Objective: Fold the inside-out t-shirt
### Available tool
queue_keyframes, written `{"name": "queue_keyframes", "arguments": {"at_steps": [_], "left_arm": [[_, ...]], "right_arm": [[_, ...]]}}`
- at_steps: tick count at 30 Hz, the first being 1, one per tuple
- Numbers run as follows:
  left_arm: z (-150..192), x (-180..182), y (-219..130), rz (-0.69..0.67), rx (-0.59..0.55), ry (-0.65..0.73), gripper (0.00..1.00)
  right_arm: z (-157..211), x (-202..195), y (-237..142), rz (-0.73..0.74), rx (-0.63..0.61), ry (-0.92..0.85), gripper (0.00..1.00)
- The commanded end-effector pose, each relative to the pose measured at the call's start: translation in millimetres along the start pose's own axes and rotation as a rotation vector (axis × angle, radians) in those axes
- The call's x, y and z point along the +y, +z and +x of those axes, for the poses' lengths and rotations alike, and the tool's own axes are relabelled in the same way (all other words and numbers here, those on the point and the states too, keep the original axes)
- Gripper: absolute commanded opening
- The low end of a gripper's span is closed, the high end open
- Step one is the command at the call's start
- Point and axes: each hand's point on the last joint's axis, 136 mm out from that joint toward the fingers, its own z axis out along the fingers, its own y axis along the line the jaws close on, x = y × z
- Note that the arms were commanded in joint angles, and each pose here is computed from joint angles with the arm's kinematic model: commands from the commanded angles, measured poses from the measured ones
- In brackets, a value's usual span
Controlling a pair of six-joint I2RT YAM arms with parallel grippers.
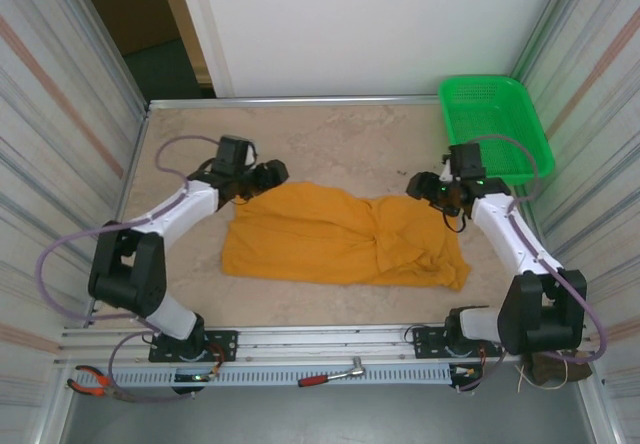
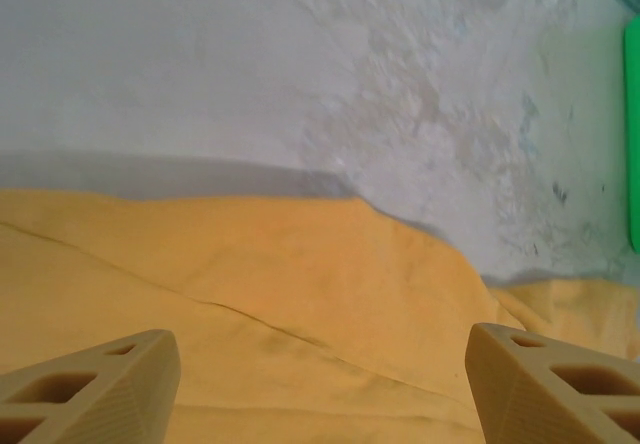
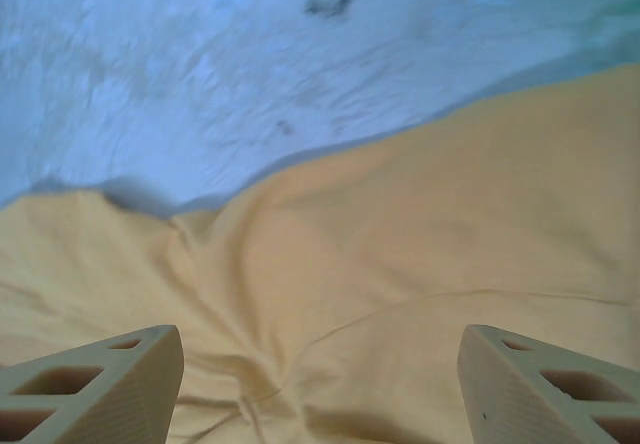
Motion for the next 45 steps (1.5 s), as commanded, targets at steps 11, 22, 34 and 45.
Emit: {"name": "queue_keyframes", "arguments": {"at_steps": [11,22,34,45], "left_arm": [[44,73,54,-0.156,0.084,-0.104,0.76],[-15,95,13,-0.134,0.000,-0.091,0.76],[28,-40,-2,0.135,0.015,0.062,0.77],[78,-82,68,0.174,0.148,0.078,0.77]], "right_arm": [[24,-59,-10,-0.036,0.061,0.242,0.75],[29,-49,19,-0.121,0.126,0.266,0.80],[55,3,52,-0.225,0.250,0.126,0.38],[98,48,82,-0.290,0.394,0.027,0.11]]}}
